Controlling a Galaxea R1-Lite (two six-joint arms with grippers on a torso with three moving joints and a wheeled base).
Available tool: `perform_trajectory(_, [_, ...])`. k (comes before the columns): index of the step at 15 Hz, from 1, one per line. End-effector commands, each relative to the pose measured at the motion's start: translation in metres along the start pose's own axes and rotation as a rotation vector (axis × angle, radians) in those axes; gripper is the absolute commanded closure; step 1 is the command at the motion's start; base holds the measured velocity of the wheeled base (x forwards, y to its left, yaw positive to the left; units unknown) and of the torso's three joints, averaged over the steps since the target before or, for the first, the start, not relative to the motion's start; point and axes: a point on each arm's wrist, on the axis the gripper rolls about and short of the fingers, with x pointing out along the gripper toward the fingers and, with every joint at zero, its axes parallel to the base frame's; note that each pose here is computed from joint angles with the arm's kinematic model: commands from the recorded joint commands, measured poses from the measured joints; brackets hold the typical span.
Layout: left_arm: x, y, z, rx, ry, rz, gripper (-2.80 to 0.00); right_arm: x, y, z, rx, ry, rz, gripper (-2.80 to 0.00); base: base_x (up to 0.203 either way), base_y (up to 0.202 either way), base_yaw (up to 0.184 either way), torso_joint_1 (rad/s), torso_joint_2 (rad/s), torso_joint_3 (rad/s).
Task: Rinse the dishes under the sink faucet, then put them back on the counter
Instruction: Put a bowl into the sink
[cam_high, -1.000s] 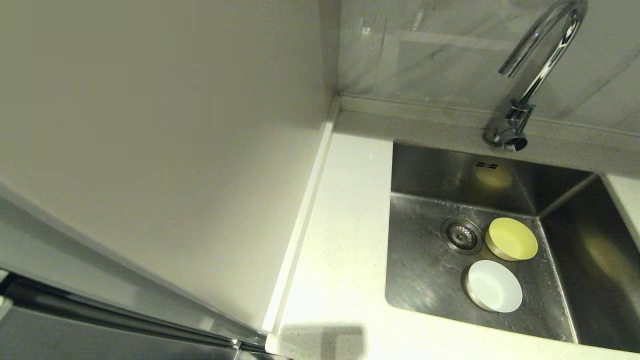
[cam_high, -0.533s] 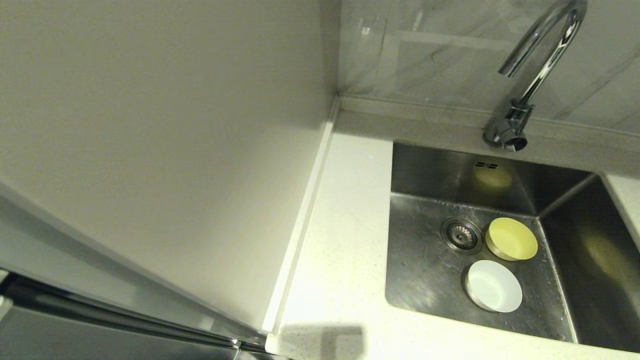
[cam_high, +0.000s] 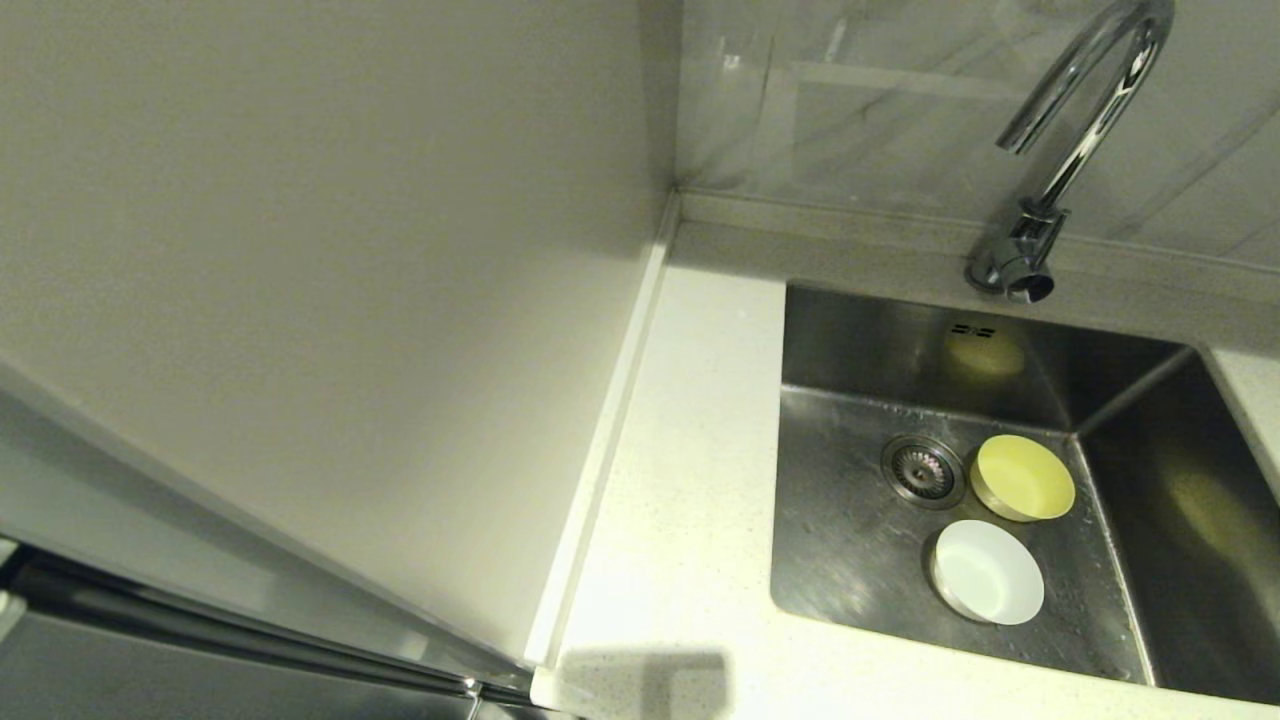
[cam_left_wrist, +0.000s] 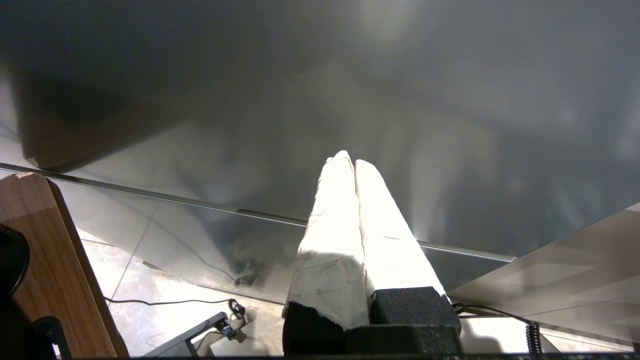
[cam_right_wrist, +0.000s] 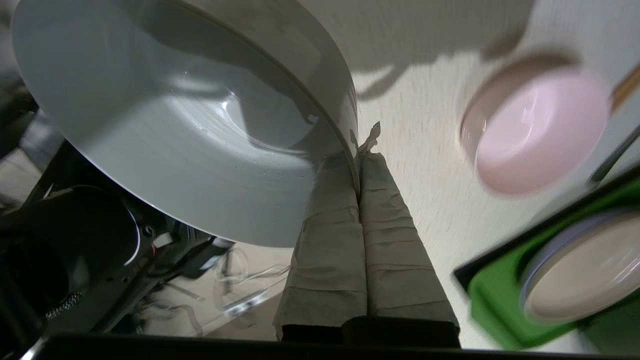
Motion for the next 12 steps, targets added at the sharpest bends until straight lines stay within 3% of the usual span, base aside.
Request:
perform_trajectory(1, [0.000,0.000,-0.001,0.000,0.003,0.000,0.00,-0.016,0.038,0.029,-0.169,-0.072,-0.035,0.00,0.000,0.000,0.000,0.000,0.00,0.000])
perform_trajectory(4, [0.000,0.000,-0.001,0.000,0.003,0.000,0.00,-0.017,0.081,0.073,-0.399,-0.165,0.011,0.00,0.000,0.000,0.000,0.000,0.00,0.000])
perform_trajectory(7, [0.000,0.000,-0.001,0.000,0.003,0.000,0.00,-0.017,0.136,0.118,-0.544,-0.246,0.083,0.00,0.000,0.000,0.000,0.000,0.00,0.000])
perform_trajectory(10, [0.000,0.000,-0.001,0.000,0.003,0.000,0.00,-0.013,0.211,0.156,-0.585,-0.293,0.151,0.00,0.000,0.000,0.000,0.000,0.00,0.000])
perform_trajectory(12, [0.000,0.000,-0.001,0.000,0.003,0.000,0.00,-0.010,0.273,0.169,-0.547,-0.308,0.155,0.00,0.000,0.000,0.000,0.000,0.00,0.000])
